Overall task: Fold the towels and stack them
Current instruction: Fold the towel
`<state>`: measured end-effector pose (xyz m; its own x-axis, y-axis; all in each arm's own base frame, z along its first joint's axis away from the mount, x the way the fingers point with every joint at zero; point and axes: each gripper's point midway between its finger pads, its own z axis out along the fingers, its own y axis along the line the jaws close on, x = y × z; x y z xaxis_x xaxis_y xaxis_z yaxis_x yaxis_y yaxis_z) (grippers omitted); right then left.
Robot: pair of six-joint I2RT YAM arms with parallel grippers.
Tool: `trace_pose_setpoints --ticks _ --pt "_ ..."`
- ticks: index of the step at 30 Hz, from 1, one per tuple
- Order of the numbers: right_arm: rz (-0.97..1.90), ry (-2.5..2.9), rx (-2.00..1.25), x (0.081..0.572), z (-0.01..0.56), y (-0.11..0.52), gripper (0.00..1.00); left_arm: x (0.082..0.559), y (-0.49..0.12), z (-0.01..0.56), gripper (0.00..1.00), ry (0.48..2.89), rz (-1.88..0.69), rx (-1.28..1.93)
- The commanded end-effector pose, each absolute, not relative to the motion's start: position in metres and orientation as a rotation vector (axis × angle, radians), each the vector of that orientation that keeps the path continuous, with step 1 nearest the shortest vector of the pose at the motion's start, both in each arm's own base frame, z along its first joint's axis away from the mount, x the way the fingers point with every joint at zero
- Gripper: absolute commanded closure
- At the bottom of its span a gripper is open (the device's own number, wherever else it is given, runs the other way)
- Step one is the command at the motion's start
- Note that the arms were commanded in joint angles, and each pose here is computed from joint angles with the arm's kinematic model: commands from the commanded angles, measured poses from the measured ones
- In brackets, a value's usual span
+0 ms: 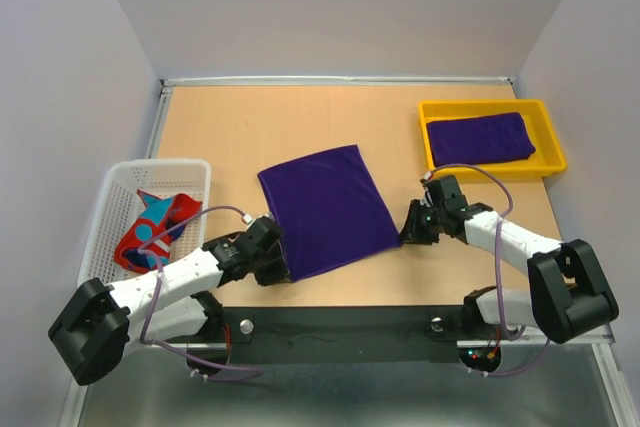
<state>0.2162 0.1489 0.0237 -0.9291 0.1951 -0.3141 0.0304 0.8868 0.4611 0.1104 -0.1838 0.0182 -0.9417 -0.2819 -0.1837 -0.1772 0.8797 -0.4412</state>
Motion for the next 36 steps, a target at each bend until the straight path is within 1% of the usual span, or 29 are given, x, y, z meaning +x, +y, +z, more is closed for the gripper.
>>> trace_pose_setpoints --ticks 1,2,3,6,12,15,20,25,33,36 --pt "0.680 2.737 0.185 0.204 0.020 0.149 0.74 0.109 -0.180 0.015 1.00 2.807 -0.594 -0.347" --pt "0.683 2.740 0.192 0.203 0.019 0.149 0.74 0.109 -0.180 0.015 1.00 2.808 -0.596 -0.347" --pt "0.681 2.735 0.191 0.204 0.020 0.149 0.77 0.109 -0.179 0.014 1.00 2.808 -0.593 -0.347" --pt "0.644 2.705 0.190 0.210 0.025 0.144 0.90 0.109 -0.179 0.015 1.00 2.805 -0.594 -0.348" --pt "0.500 2.598 0.179 0.240 0.048 0.131 1.00 0.109 -0.180 0.015 1.00 2.804 -0.596 -0.348" --pt "0.492 2.573 0.146 0.250 0.057 0.132 0.99 0.109 -0.179 0.014 1.00 2.805 -0.591 -0.351" --pt "0.553 2.570 0.088 0.253 0.064 0.142 1.00 0.109 -0.179 0.014 1.00 2.806 -0.589 -0.349" --pt "0.549 2.551 0.076 0.257 0.071 0.142 0.99 0.109 -0.179 0.014 1.00 2.804 -0.589 -0.345" --pt "0.539 2.711 0.171 0.212 0.026 0.132 0.99 0.109 -0.180 0.016 1.00 2.802 -0.599 -0.344" --pt "0.517 2.706 0.208 0.206 0.024 0.127 0.97 0.109 -0.180 0.016 1.00 2.800 -0.599 -0.340"
